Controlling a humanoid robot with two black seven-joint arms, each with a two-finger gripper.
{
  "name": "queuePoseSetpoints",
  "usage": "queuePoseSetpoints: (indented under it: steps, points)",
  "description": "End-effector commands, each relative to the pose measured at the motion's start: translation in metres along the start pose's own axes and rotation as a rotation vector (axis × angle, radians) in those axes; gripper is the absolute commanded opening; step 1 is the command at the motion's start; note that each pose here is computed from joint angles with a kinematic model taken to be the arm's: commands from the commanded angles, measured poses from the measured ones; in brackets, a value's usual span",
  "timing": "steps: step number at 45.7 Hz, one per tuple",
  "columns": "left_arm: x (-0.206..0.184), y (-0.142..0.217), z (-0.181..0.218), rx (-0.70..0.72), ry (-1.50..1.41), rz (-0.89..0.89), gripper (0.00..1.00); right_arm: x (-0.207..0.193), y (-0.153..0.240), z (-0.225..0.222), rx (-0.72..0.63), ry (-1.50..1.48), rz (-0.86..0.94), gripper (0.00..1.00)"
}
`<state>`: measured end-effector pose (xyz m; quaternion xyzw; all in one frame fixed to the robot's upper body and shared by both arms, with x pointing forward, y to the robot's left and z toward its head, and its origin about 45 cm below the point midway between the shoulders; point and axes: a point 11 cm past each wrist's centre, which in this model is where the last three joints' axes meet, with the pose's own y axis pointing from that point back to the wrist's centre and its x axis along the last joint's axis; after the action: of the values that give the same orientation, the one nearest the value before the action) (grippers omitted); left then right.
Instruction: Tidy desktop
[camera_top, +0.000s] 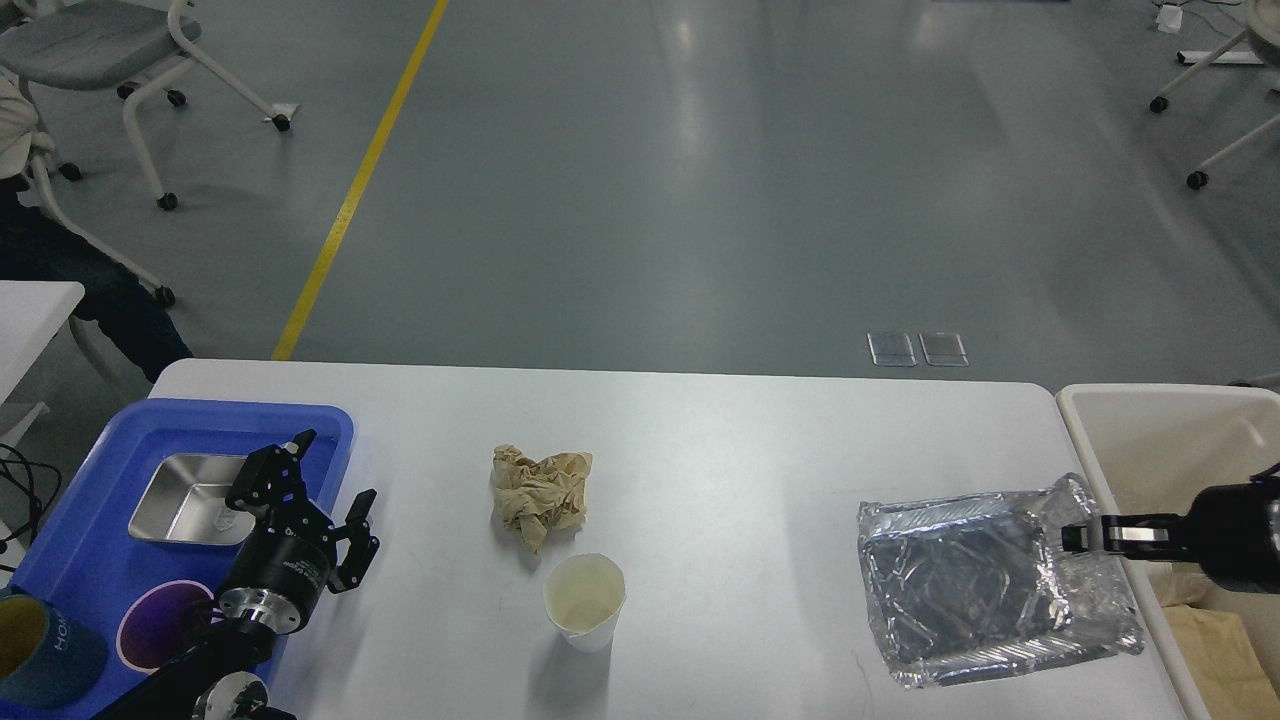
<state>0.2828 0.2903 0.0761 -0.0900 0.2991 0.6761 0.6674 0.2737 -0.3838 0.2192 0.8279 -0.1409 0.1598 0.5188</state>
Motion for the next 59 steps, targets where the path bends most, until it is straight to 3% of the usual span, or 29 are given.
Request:
queuePoseSetpoints:
  steps: [1, 19, 45, 59]
  points:
    - [0.001, 0.000, 0.001, -0.001, -0.007, 0.006, 0.96, 0.007, -0.030, -0.015, 0.030, 0.046, -0.052, 0.00]
    - [0.004, 0.001, 0.002, 0.001, -0.013, 0.009, 0.96, 0.035, -0.102, -0.058, 0.030, 0.179, -0.210, 0.00]
    - [0.007, 0.001, 0.004, -0.005, -0.026, 0.015, 0.96, 0.092, -0.150, -0.111, 0.034, 0.187, -0.221, 0.00]
    - [0.003, -0.003, 0.003, -0.014, -0.197, 0.006, 0.96, 0.094, -0.171, -0.144, 0.049, 0.222, -0.247, 0.00]
